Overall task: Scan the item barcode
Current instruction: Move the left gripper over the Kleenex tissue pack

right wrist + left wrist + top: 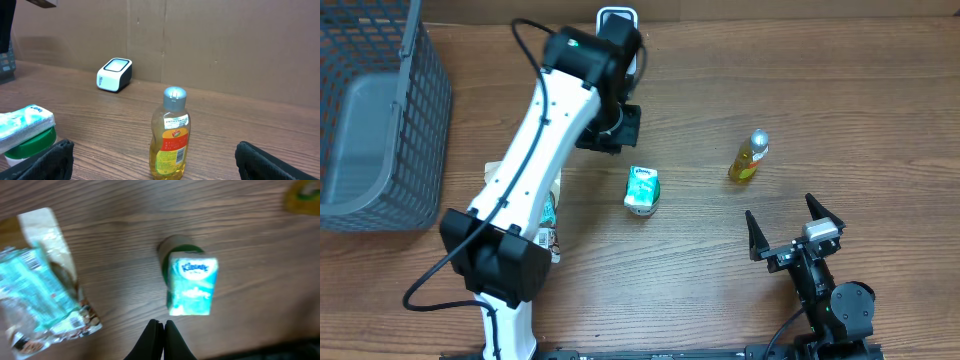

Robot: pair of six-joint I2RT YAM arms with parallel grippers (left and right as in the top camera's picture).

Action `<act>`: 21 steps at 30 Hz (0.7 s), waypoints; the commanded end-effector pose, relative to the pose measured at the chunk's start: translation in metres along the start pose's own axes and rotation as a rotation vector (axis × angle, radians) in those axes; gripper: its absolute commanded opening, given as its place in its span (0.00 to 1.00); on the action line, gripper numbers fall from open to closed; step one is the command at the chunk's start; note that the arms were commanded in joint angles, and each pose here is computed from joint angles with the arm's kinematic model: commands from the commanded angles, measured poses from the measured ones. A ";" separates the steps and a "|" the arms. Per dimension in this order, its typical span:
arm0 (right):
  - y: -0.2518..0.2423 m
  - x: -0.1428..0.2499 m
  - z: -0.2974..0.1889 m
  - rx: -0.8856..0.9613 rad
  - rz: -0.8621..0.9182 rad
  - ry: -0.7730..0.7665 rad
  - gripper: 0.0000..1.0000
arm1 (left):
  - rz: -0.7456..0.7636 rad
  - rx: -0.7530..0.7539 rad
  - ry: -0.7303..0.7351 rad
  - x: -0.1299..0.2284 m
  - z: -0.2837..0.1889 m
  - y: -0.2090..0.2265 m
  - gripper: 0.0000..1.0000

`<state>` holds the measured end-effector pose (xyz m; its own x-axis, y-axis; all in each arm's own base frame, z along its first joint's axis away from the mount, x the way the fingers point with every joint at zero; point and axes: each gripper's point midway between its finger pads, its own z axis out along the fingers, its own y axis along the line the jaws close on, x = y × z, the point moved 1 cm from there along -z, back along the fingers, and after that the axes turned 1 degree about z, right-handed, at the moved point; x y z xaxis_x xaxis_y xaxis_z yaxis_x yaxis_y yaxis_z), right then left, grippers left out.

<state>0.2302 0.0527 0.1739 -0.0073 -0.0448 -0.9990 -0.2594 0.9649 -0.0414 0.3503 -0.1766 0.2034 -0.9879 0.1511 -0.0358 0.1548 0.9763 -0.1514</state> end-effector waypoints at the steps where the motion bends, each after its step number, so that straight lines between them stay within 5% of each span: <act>1: -0.002 0.002 0.000 0.009 0.002 -0.002 1.00 | 0.076 0.176 -0.018 0.003 -0.020 -0.010 0.05; 9: -0.002 0.002 0.000 0.009 0.002 -0.002 1.00 | 0.151 0.369 -0.011 0.007 -0.032 -0.014 0.04; 21: -0.002 0.002 0.000 0.009 0.002 -0.002 1.00 | 0.163 0.410 0.044 0.012 -0.004 -0.021 0.11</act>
<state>0.2302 0.0528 0.1739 -0.0069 -0.0448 -0.9990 -0.2598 0.9648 -0.0414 0.3417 -0.1876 0.2013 -0.9575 0.2877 -0.0201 0.2607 0.8336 -0.4871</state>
